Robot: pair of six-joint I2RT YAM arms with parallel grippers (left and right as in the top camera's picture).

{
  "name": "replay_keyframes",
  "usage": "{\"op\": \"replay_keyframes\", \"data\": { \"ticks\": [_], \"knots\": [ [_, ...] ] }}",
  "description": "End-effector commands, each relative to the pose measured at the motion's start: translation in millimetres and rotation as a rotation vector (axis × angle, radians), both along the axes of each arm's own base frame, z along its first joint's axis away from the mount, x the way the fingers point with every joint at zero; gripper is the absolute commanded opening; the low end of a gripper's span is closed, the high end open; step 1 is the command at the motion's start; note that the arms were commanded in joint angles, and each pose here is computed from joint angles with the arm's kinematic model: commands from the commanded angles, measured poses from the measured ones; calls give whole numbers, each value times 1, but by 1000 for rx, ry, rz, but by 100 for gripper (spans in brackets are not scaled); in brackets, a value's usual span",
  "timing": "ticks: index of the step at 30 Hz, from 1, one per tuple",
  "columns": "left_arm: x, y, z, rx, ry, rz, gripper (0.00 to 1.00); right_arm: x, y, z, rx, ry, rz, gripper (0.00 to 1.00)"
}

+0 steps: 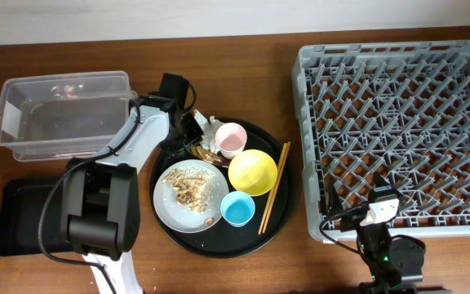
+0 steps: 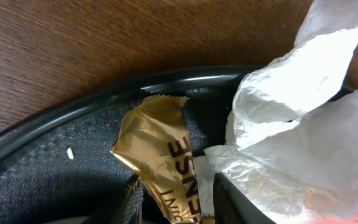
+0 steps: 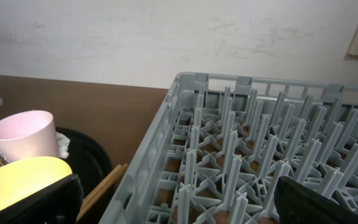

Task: Sort waste into correct bins and load items into the dishwasher rack
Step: 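Carry the gold wrapper left and drop it into the clear bin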

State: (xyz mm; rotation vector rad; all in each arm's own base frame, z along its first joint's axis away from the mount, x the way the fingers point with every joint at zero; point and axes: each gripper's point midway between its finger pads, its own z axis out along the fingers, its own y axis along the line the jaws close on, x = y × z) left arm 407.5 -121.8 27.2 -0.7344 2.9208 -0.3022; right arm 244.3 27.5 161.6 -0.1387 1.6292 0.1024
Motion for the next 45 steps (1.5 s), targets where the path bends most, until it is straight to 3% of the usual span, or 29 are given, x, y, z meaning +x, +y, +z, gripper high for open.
{"op": "replay_keyframes", "data": {
  "ticks": [1, 2, 6, 11, 21, 26, 31, 35, 37, 39, 40, 43, 45],
  "knots": [
    [2, 4, -3, 40, -3, 2, 23, 0, 1, -3, 0, 3, 1, 98],
    [0, 4, -3, 40, 5, 2, 12, 0, 1, -3, 0, 3, 1, 99],
    [-7, 5, -2, 42, 37, 2, 1, 0, 1, -3, 0, 3, 1, 99],
    [-18, 13, 30, 48, 57, 13, 1, 0, 1, -3, 0, 3, 1, 99],
    [-30, 32, 101, 41, -66, -11, 1, 0, 1, -3, 0, 3, 1, 99],
    [11, 105, 157, 50, -327, 193, 1, 0, 1, -3, 0, 3, 1, 99],
    [50, 212, 184, 251, -542, 465, 1, 0, 1, -3, 0, 3, 1, 99],
    [60, 269, 185, 380, -603, 597, 2, 0, 1, -3, 0, 3, 1, 99],
    [63, 285, 168, 394, -575, 624, 20, 0, 1, -3, 0, 3, 1, 99],
    [63, 299, 150, 404, -539, 644, 56, 0, 1, -3, 0, 3, 1, 99],
    [61, 306, 143, 411, -522, 653, 68, 0, 1, -3, 0, 3, 1, 99],
    [58, 316, 144, 413, -522, 665, 81, 0, 1, -3, 0, 3, 1, 99],
    [66, 289, 151, 261, -550, 595, 83, 0, 1, -3, 0, 3, 1, 99]
  ]
}}
